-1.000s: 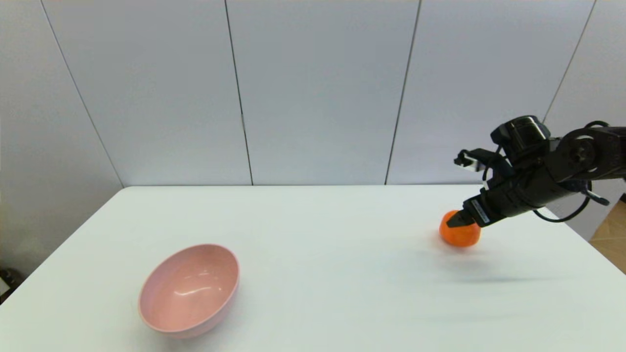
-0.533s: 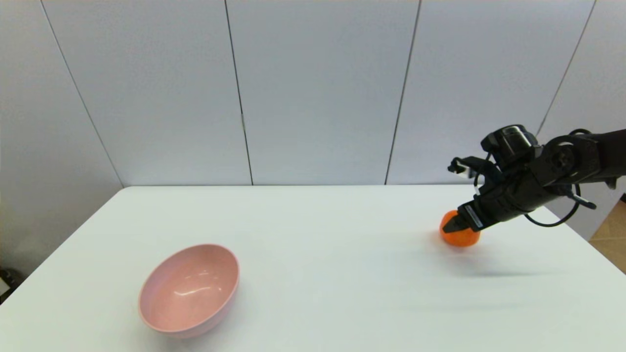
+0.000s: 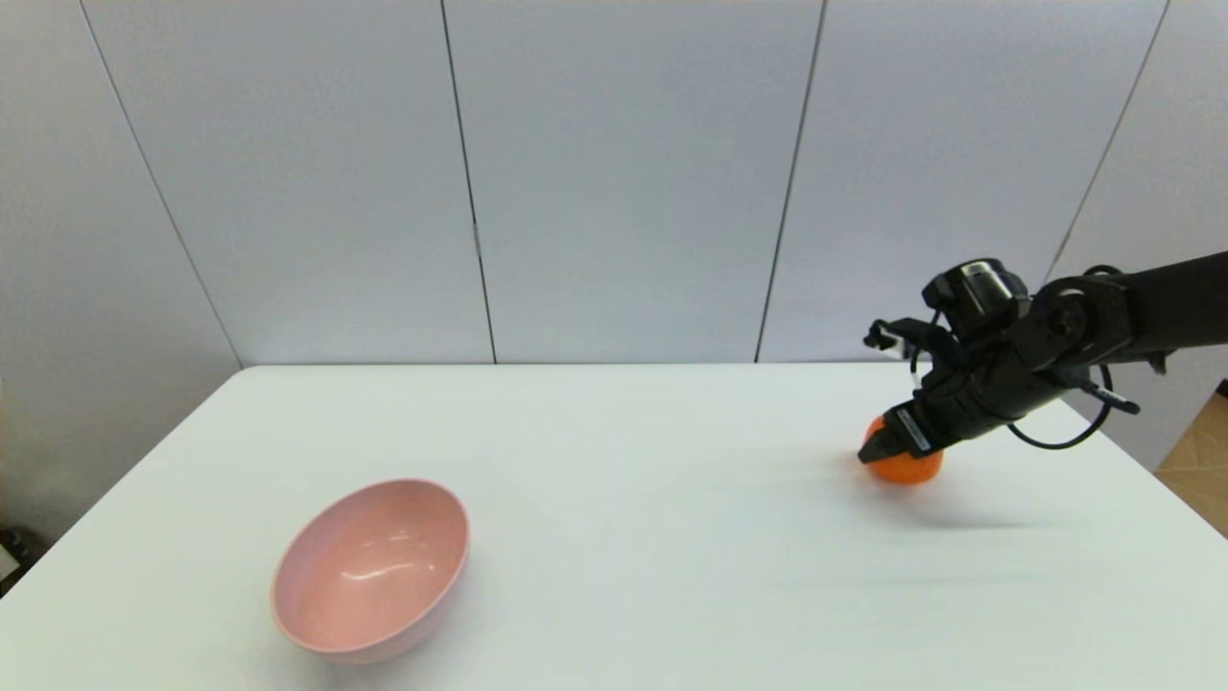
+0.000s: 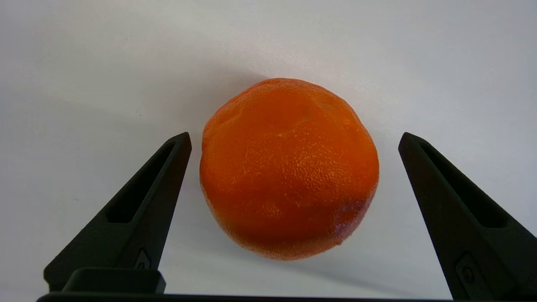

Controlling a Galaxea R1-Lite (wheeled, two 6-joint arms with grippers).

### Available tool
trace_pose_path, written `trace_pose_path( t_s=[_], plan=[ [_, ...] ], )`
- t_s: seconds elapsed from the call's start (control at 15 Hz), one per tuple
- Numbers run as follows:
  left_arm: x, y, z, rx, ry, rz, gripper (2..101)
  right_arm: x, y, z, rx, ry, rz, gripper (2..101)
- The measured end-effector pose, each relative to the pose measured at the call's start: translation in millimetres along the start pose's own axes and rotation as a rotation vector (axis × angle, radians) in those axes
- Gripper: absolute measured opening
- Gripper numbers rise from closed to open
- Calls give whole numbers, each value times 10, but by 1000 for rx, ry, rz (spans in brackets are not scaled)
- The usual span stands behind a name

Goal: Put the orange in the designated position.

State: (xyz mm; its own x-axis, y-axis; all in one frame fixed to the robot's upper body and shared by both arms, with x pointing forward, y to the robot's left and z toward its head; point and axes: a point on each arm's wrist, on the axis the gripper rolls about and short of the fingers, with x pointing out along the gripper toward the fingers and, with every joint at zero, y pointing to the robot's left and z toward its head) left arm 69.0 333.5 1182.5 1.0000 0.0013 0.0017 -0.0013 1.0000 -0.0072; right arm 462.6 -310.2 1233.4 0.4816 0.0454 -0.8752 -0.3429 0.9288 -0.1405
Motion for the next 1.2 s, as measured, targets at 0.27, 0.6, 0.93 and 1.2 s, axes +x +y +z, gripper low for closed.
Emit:
trace_pose_path(
  t_s=[0.27,0.6,0.93,1.2],
  plan=[
    [0,0,0,0,0,0,978,56,-4,9,-1,8,2,980],
    [0,0,0,0,0,0,978,101,-12,15,0,14,2,980],
    [0,0,0,0,0,0,978,106,-15,22,0,14,2,688],
    [0,0,0,0,0,0,978,75,-20,29,0,10,-15,680]
  ],
)
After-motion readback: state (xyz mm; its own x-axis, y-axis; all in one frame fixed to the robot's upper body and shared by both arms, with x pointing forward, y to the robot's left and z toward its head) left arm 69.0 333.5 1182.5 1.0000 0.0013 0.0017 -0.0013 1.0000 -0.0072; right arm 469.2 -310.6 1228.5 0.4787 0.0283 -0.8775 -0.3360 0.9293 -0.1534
